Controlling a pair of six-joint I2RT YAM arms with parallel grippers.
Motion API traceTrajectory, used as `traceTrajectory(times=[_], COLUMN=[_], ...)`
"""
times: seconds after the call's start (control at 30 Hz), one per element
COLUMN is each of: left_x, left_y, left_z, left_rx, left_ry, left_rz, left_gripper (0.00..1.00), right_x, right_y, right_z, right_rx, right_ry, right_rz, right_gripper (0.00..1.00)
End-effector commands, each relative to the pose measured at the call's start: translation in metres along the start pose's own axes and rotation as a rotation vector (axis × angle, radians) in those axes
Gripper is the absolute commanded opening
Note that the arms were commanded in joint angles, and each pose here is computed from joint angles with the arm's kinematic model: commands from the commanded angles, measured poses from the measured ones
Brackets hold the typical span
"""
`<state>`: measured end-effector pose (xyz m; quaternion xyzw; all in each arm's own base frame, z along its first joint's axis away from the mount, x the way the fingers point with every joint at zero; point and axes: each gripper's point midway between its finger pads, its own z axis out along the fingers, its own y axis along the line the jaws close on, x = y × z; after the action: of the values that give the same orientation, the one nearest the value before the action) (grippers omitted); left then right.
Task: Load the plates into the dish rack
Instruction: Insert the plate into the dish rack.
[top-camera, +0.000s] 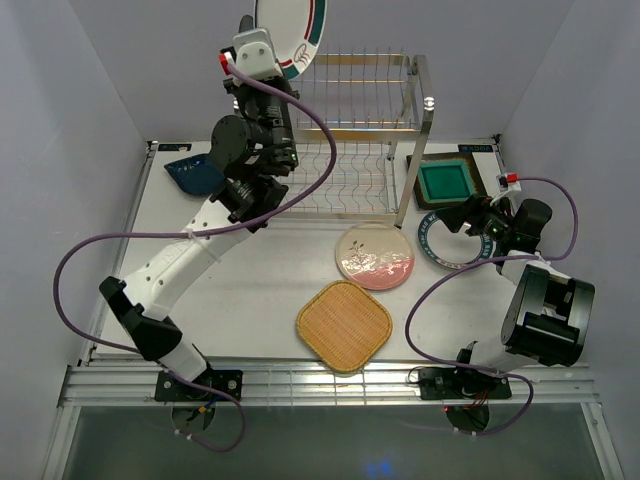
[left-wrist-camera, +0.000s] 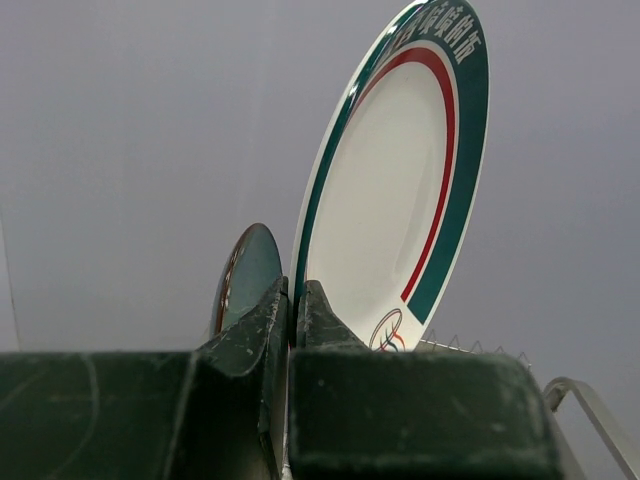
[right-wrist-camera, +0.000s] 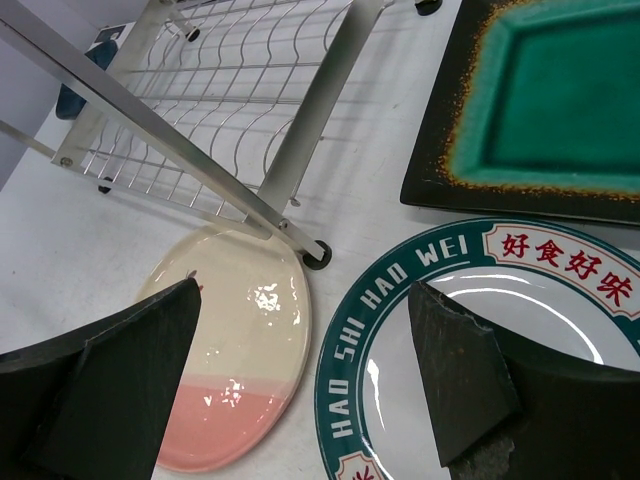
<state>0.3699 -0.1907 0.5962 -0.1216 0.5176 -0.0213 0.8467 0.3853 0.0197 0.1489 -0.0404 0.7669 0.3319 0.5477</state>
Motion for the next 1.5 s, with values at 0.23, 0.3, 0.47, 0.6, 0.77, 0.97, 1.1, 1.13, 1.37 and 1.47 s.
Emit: traceTrajectory(times=[0.23, 0.3, 0.47, 0.6, 0.77, 0.97, 1.1, 1.13, 1.37, 1.47], left_x=[-0.023, -0.024, -0.011, -0.002, 0.013, 0.035, 0.048, 0.054, 0.070, 0.079], left_y=[0.005, 0.007, 0.003, 0.004, 0.006, -0.002, 0.000, 0.001, -0.001, 0.001], left_z=[0.014, 0.015, 0.016, 0.014, 0.018, 0.022, 0.028, 0.028, 0.028, 0.028], left_rx=[-0.120, -0.146, -0.150, -0.162, -0.182, -0.179, -0.202, -0.208, -0.201, -0.195], left_ry=[-0.173, -0.180, -0.178, -0.180, -0.170, -0.143, -0.110, -0.094, -0.057, -0.030], left_rz=[0.155, 0.192, 0.245, 0.286, 0.321, 0.376, 0.402, 0.412, 0.453, 0.472], left_gripper=[0.00, 0.00, 0.00, 0.00, 0.00, 0.00, 0.00, 0.00, 0.00, 0.00], right_x=[-0.021, -0.019, -0.020, -0.019, -0.020, -0.020, -0.020, -0.020, -0.021, -0.022], right_y=[0.004, 0.002, 0.002, 0.003, 0.002, 0.003, 0.003, 0.003, 0.004, 0.003], right_z=[0.002, 0.002, 0.003, 0.002, 0.002, 0.001, 0.001, 0.001, 0.000, 0.000], right_rx=[-0.034, -0.035, -0.038, -0.045, -0.042, -0.044, -0.046, -0.046, -0.045, -0.046], right_ry=[-0.030, -0.027, -0.026, -0.024, -0.025, -0.026, -0.026, -0.026, -0.029, -0.030], right_rz=[-0.034, -0.030, -0.026, -0.018, -0.016, -0.016, -0.014, -0.012, -0.014, -0.014], right_gripper=[0.90, 0.90, 0.90, 0.90, 0.90, 0.90, 0.90, 0.90, 0.90, 0.90])
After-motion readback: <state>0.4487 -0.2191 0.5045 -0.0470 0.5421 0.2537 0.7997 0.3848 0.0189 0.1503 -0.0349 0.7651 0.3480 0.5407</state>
